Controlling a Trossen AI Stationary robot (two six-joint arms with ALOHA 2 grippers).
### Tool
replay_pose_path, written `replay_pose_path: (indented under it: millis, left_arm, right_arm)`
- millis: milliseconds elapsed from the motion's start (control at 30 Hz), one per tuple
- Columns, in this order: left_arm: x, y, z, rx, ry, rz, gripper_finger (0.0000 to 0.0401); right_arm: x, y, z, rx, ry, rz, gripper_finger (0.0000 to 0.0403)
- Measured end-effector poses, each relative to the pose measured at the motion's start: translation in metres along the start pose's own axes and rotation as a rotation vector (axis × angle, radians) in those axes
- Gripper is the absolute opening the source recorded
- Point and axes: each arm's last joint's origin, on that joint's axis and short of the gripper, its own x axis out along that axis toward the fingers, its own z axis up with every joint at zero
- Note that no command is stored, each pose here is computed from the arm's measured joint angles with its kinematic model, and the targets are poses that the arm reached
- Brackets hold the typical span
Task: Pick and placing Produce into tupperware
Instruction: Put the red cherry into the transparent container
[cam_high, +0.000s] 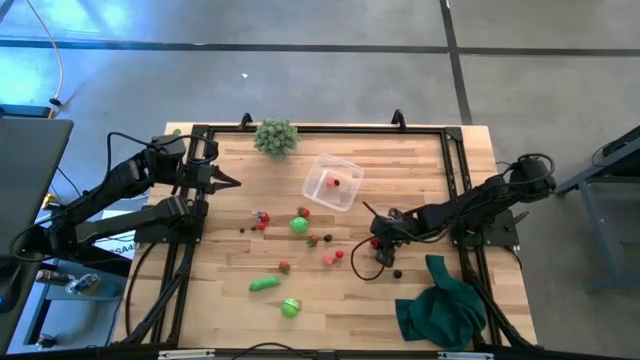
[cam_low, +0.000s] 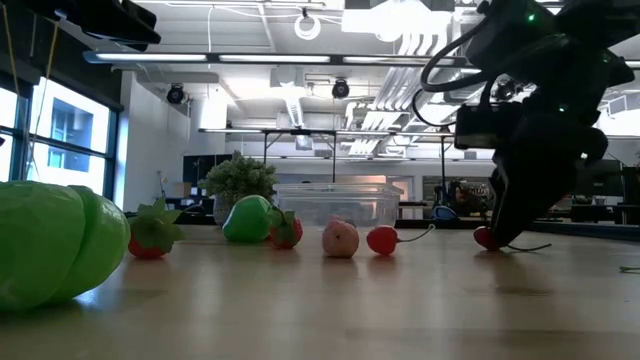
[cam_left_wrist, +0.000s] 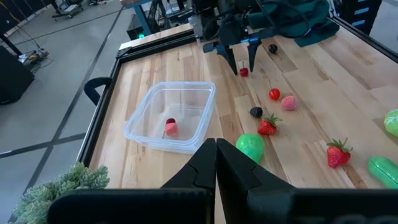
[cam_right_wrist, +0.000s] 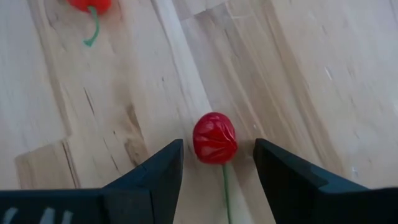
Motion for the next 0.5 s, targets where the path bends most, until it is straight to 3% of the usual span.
replay_pose_path:
  millis: [333,500]
  left_arm:
    - [0.0000,0.0000,0.0000,0.000,0.000,0.000,0.0003]
    - [0.0000,0.0000,0.0000,0.000,0.000,0.000,0.0003]
  right_arm:
    - [0.0001,-0.0002,-0.0003,-0.075,-0.002,-0.001,0.0191]
    - [0.0005,-0.0001,0.0002,-0.088,-0.011,0.000,0.0166]
